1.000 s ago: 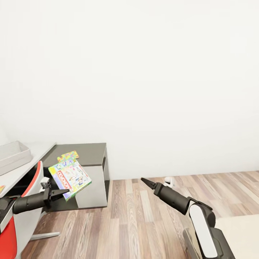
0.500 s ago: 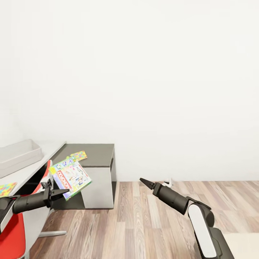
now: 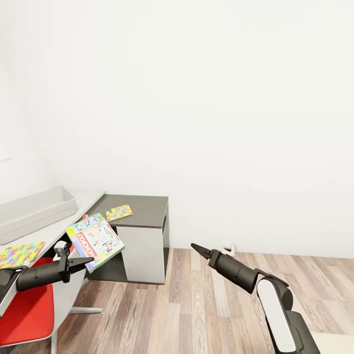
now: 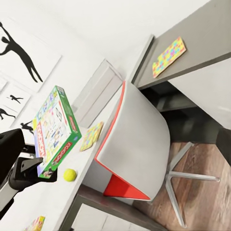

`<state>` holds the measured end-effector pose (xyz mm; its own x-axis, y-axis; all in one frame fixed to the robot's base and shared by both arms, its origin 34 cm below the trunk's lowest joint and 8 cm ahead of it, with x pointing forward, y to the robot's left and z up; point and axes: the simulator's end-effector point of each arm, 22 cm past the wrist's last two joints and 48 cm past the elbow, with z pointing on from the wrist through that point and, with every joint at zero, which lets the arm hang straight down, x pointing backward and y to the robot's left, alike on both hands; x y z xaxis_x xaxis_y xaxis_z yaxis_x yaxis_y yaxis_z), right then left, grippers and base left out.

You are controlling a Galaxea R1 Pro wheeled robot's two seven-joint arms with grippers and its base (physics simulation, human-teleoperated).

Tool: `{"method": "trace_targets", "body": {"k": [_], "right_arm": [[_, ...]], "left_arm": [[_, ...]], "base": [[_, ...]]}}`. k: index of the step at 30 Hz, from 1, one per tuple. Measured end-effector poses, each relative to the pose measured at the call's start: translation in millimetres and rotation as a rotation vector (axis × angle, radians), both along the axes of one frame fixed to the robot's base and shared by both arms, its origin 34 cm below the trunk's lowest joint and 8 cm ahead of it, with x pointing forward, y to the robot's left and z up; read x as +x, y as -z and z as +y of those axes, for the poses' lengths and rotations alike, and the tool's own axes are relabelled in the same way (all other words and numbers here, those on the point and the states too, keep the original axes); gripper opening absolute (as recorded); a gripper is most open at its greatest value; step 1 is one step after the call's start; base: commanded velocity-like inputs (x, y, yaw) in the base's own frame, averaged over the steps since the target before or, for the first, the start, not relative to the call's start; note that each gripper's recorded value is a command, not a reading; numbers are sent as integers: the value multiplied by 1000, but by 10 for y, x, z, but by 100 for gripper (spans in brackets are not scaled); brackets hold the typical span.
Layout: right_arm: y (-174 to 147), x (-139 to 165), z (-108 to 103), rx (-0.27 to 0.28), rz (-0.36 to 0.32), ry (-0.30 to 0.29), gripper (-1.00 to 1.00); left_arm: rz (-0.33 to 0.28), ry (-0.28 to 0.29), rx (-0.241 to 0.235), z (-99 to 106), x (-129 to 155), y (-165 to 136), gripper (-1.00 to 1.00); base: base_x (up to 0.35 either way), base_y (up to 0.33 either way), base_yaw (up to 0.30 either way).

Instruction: Put all the toys in the child's room - the three board games (two on the bed and one on the table), the two jigsaw puzzles on the table, and the tennis ball on the table - inside the toy box on the table in the child's room.

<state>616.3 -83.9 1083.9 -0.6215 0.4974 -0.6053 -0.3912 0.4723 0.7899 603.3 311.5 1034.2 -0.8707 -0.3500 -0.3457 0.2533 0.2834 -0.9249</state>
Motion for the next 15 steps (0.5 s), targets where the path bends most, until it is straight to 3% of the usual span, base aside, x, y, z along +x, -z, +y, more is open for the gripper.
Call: {"method": "trace_targets", "body": {"k": [12,15], "right_arm": [[-110,-34,-7,-1,1,2,100],[-141,-43,-6,-2,-1,3,100]], "left_arm": [[3,-10,23,118,-48,-118,-100],[3,-9,24,116,-60,-144,-100]], "base": [[0,0,3],[0,0,153]]}}
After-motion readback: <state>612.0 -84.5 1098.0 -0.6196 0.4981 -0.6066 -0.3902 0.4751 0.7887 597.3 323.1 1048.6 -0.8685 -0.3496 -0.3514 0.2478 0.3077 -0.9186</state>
